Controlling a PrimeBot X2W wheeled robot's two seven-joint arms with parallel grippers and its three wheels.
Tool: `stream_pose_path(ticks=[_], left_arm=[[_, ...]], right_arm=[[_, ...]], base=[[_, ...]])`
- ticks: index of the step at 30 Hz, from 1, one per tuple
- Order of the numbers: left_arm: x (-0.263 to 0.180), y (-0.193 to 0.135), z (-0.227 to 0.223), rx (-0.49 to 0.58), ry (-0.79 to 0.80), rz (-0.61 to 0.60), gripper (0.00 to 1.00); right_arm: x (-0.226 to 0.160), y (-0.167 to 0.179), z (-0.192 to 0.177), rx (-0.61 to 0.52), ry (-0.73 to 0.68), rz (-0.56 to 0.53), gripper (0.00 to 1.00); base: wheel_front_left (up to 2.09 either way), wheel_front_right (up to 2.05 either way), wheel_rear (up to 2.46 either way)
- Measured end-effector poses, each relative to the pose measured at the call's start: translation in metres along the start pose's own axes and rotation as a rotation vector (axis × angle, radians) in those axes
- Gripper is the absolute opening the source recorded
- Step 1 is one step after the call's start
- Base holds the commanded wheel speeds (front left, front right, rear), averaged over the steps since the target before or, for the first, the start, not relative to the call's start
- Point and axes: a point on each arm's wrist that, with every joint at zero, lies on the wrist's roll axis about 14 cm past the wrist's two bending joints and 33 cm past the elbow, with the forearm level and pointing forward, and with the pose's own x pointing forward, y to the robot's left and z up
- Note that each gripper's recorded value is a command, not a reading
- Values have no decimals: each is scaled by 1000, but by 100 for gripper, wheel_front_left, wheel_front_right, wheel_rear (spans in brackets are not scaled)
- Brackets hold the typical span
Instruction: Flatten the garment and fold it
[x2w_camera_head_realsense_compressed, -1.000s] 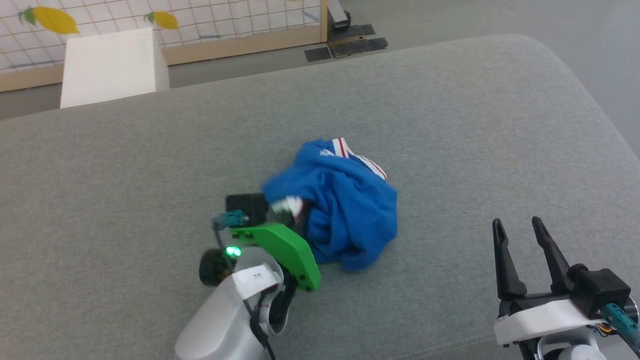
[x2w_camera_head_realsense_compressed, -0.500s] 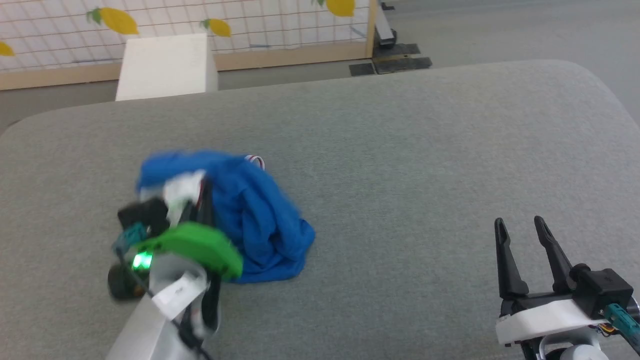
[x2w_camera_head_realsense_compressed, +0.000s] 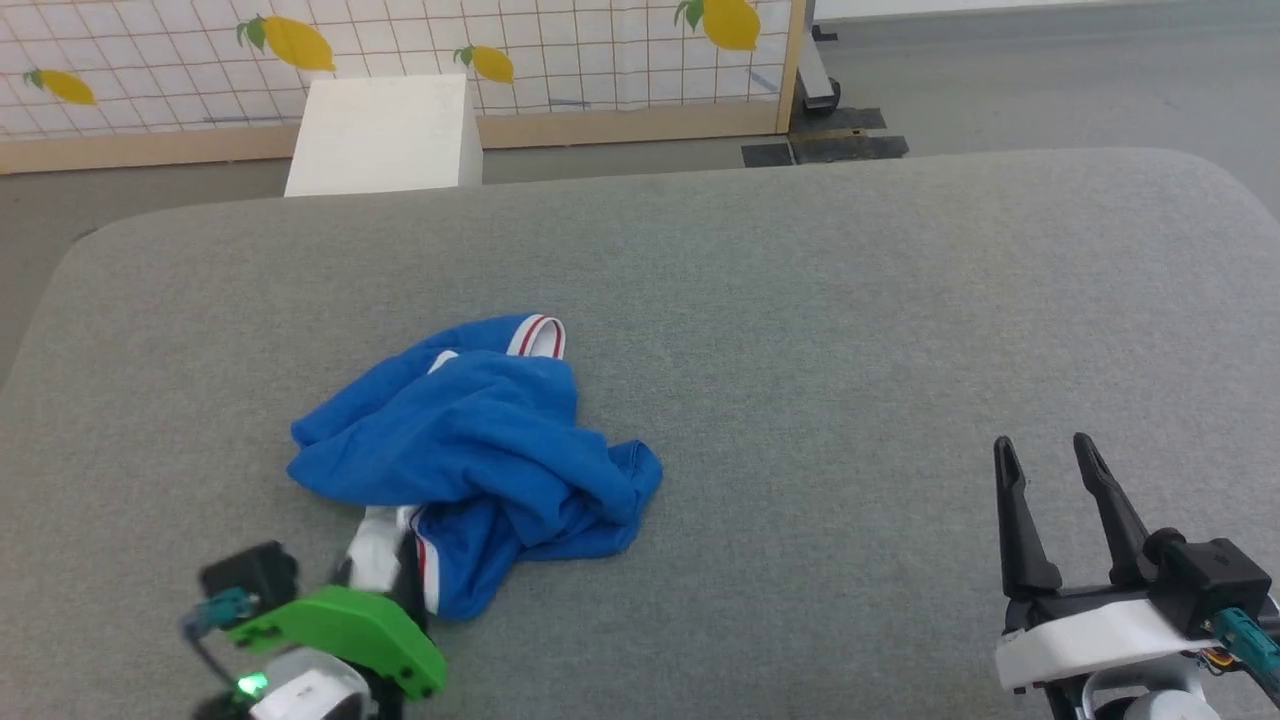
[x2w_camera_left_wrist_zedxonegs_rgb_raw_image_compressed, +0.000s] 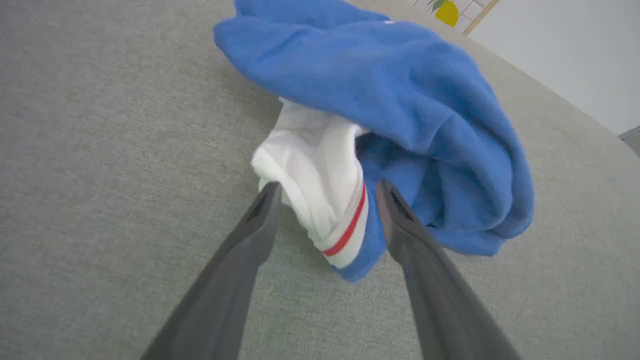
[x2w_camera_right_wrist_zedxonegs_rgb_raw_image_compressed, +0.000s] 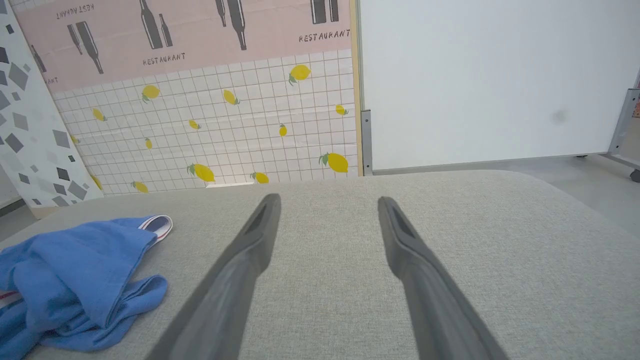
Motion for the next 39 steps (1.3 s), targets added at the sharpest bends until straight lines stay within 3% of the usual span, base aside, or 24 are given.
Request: stream_pose_path(ticks=[6, 13, 18, 24, 31, 32, 34, 36, 39], left_arm=[[-5, -8, 62, 71, -314, -34, 100], [20, -70, 73, 237, -308, -219, 100], [50, -94, 44, 401, -141, -265, 100], [66, -109, -22, 544, 189, -330, 100], [63, -91, -83, 679, 556, -290, 100], [63, -91, -85, 686, 585, -287, 45], [63, -97, -83, 703, 599, -307, 0], [65, -103, -79, 707, 565, -328, 0], [70, -129, -57, 673, 391, -406, 0]], right_arm=[[1, 2, -1, 1, 3, 5, 100], [1, -1, -7, 4, 21, -4, 100], [-2, -8, -11, 1, 36, -28, 100], [-7, -21, -13, -9, 49, -70, 100], [-11, -31, -16, -12, 62, -106, 100], [-11, -32, -15, -12, 62, -110, 100], [-13, -35, -16, -13, 64, -119, 100], [-14, -37, -16, -11, 65, -127, 100], [-15, -38, -15, -11, 62, -130, 100]], base=[[0, 0, 0], [0, 0, 0], [0, 0, 0], [0, 0, 0], [0, 0, 0], [0, 0, 0], [0, 0, 0], [0, 0, 0], [0, 0, 0]])
